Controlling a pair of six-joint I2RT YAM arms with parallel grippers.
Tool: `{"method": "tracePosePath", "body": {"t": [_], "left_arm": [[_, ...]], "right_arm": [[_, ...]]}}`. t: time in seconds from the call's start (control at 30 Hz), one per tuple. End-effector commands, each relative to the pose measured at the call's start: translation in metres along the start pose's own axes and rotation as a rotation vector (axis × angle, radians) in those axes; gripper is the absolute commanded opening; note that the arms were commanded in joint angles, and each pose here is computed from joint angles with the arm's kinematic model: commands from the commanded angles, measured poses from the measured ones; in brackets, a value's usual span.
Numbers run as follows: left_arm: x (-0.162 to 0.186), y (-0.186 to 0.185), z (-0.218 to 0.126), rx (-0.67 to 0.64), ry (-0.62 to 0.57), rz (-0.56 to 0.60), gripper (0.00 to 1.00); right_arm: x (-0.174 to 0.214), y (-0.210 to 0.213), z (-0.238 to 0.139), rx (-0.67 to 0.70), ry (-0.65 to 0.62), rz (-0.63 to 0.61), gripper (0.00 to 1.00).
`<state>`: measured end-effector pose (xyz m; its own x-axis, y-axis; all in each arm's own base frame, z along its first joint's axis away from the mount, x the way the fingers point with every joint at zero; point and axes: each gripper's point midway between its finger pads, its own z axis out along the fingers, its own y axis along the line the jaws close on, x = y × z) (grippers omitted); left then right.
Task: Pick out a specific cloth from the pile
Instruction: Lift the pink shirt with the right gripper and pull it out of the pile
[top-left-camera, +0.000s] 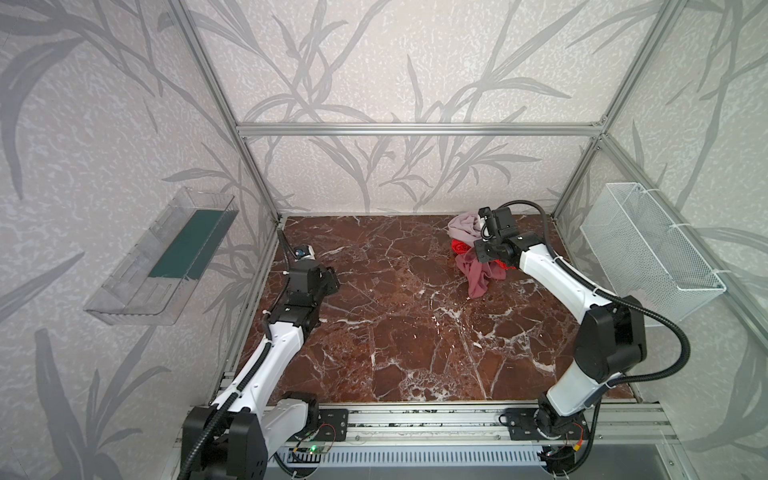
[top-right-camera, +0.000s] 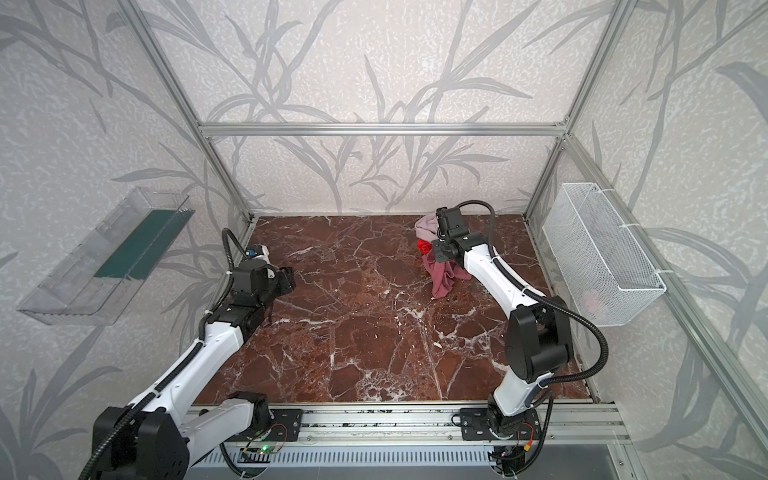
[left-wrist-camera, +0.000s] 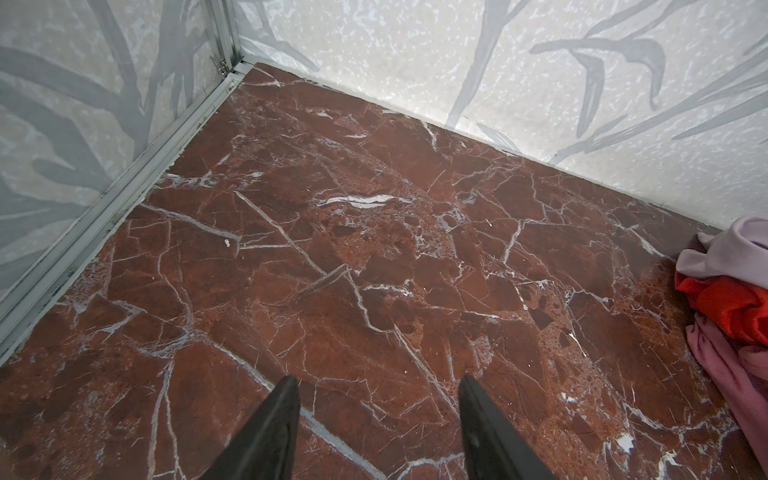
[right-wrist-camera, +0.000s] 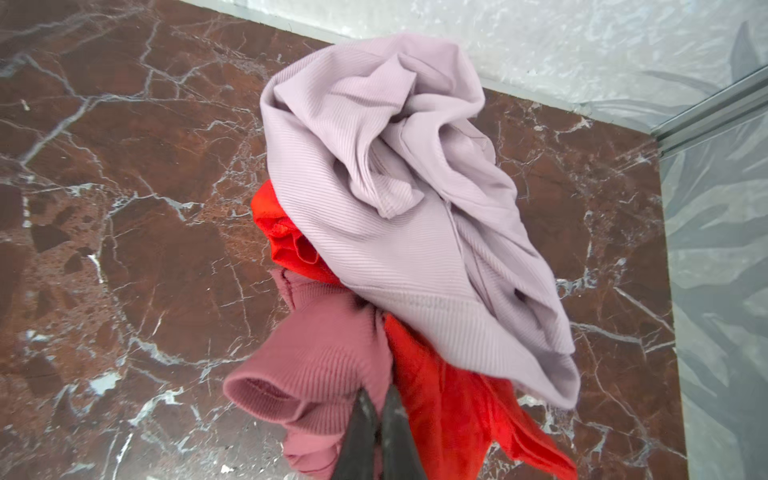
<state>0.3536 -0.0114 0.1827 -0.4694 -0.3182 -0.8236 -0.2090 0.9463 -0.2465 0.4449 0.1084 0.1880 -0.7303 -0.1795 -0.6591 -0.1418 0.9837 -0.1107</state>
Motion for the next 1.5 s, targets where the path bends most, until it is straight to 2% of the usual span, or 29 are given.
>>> {"method": "tracePosePath", "body": {"t": [0.0,0.27,0.67,0.97,1.23,1.47], "left_arm": [[-0.014,-0.009,-0.008,0.03,-0.022,-0.012,0.59],[-0.018,-0.012,-0.013,0.045,-0.024,-0.013,0.59],[-0.022,-0.019,-0.015,0.077,-0.03,-0.034,0.58],[-0.03,-0.03,-0.018,0.12,-0.035,-0.067,0.56],[-0.036,-0.032,-0.024,0.127,-0.053,-0.072,0.56],[-0.043,-0.031,-0.031,0.114,-0.069,-0.055,0.56]], "right_arm": [[-0.03,-0.001,-0.028,-0.082,-0.12,0.093,0.0],[-0.055,-0.009,-0.069,-0.174,-0.223,0.176,0.0],[-0.085,-0.037,-0.132,-0.19,-0.38,0.259,0.0],[-0.123,-0.048,-0.179,-0.265,-0.507,0.316,0.0],[-0.153,-0.041,-0.229,-0.38,-0.605,0.32,0.0],[-0.171,-0.043,-0.27,-0.408,-0.688,0.31,0.0]]}}
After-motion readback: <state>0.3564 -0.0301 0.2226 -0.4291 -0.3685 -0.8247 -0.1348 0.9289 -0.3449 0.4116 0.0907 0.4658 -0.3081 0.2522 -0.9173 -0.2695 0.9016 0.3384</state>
